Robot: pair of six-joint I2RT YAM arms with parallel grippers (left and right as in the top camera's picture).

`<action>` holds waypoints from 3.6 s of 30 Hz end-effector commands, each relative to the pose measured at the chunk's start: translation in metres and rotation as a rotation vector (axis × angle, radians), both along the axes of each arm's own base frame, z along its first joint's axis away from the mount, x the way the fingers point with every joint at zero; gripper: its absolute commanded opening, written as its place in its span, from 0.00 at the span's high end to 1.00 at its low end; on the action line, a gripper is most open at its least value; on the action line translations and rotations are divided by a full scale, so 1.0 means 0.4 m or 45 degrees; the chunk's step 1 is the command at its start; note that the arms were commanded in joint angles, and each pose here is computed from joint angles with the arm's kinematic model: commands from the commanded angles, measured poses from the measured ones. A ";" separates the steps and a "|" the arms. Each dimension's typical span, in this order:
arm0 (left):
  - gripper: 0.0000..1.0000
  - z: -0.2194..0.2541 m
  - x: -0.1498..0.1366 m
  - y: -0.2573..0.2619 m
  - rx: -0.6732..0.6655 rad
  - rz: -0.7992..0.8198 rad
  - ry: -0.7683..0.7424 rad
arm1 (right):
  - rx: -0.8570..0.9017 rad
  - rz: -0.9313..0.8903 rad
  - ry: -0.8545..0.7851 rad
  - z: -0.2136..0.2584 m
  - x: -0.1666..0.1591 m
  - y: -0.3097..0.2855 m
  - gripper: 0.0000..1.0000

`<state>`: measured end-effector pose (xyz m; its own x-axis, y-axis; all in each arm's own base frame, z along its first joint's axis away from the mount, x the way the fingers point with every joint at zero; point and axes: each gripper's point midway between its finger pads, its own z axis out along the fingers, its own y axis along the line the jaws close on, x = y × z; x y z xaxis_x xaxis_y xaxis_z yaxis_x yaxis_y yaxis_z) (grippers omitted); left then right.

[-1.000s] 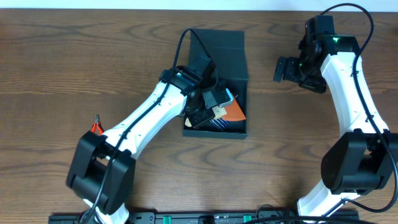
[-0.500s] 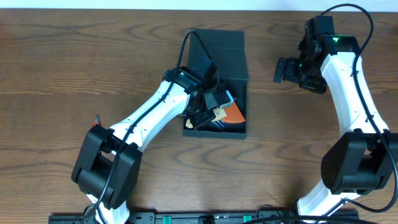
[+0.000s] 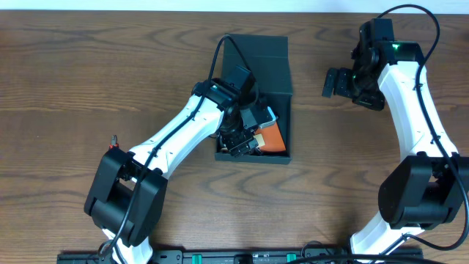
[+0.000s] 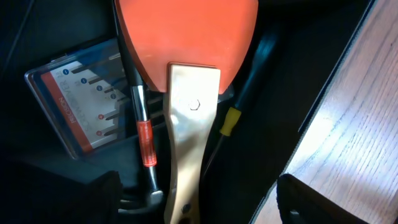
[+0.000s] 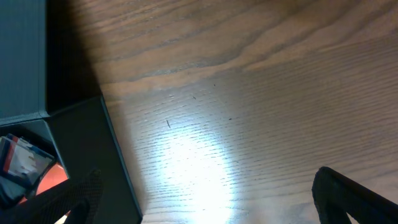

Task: Pack container
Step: 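Release the scraper and move the left gripper over the red pliers, then lower the left gripper and grasp the red pliers by the handles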

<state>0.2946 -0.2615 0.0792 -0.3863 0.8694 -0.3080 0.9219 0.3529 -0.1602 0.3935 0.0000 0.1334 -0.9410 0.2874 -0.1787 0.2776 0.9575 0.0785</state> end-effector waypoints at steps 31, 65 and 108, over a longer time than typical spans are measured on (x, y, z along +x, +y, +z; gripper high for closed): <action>0.01 0.416 -0.009 0.835 0.080 1.759 -0.347 | -0.048 0.043 -0.054 0.005 0.024 -0.007 0.01; 0.01 -0.133 0.005 0.747 0.233 1.616 0.264 | -0.048 0.042 -0.088 0.009 0.040 -0.007 0.01; 0.08 -0.209 -0.021 0.766 0.288 1.791 0.258 | -0.046 0.043 -0.024 0.002 0.010 -0.007 0.01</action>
